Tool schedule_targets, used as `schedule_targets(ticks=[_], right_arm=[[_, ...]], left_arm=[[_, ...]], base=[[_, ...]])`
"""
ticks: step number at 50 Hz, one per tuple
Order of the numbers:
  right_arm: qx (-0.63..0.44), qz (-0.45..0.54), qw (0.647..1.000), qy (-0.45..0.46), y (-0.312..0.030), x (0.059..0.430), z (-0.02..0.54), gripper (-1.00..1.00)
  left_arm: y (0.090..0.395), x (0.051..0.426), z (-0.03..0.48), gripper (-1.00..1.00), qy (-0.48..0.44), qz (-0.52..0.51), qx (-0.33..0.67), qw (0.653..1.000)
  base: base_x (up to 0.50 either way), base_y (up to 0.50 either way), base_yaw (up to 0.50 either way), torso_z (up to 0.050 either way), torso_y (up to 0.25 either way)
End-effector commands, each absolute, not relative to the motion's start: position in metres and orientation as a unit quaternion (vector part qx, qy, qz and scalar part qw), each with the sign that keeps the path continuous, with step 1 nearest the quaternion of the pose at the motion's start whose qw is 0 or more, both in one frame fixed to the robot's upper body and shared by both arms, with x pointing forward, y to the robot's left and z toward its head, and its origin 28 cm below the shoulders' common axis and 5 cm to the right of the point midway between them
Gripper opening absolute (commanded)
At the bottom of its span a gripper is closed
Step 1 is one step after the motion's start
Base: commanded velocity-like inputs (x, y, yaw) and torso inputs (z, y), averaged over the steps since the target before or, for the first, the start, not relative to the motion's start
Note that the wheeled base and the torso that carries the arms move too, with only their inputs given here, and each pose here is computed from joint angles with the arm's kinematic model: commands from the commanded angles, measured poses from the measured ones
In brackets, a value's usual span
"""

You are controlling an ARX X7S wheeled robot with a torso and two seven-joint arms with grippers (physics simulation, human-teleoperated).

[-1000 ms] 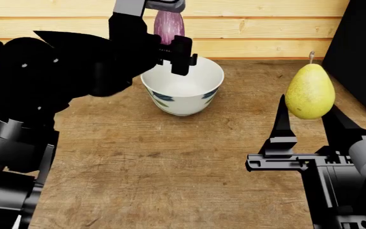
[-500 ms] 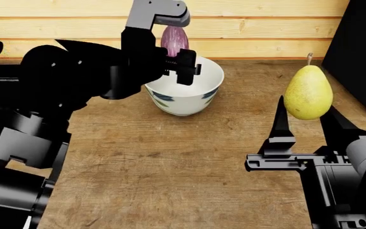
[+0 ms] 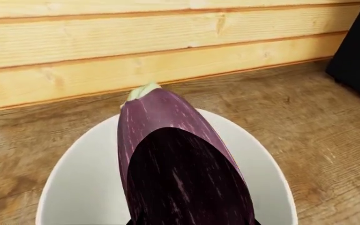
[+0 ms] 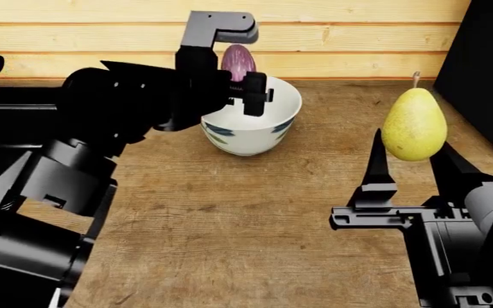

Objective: Pick the pears and eggplants from the sink and place them in one bowl. Place the corn in the other bowl. Then turn off the sink faucet.

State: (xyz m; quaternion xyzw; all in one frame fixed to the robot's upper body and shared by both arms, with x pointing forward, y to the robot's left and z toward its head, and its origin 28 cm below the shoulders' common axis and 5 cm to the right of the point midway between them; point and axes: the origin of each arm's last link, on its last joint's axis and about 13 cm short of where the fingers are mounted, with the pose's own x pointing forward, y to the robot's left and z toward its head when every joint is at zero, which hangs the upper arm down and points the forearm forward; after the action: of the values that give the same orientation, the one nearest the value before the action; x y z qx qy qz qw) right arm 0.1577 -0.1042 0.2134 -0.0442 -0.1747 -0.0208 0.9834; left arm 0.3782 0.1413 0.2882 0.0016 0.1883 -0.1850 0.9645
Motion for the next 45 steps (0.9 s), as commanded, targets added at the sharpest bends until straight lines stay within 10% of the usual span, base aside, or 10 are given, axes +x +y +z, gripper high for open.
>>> schedule_targets(ticks=[1, 18, 19, 45], right_arm=[[-0.047, -0.023, 0.983, -0.177, -0.1046, 0.1586, 0.2137, -1.00], [-0.046, -0.025, 0.983, -0.177, -0.1055, 0.1581, 0.2137, -1.00], [-0.046, -0.025, 0.983, -0.177, -0.1055, 0.1581, 0.2137, -1.00], [-0.045, -0.025, 0.983, -0.175, -0.1059, 0.1596, 0.2127, -1.00]], left_arm=[[0.1396, 0.3830, 0.2831, -1.00, 0.195, -0.180, -0.002, 0.964], [0.1392, 0.3831, 0.2794, -1.00, 0.199, -0.176, -0.001, 0.964], [0.1392, 0.3829, 0.2801, 1.00, 0.197, -0.176, 0.000, 0.964], [0.1415, 0.3777, 0.2851, 1.00, 0.172, -0.175, 0.002, 0.970]], base=[[0.00, 0.00, 0.00, 0.000, 0.000], [0.00, 0.00, 0.00, 0.000, 0.001], [0.00, 0.00, 0.00, 0.000, 0.000], [0.00, 0.00, 0.00, 0.000, 0.000]])
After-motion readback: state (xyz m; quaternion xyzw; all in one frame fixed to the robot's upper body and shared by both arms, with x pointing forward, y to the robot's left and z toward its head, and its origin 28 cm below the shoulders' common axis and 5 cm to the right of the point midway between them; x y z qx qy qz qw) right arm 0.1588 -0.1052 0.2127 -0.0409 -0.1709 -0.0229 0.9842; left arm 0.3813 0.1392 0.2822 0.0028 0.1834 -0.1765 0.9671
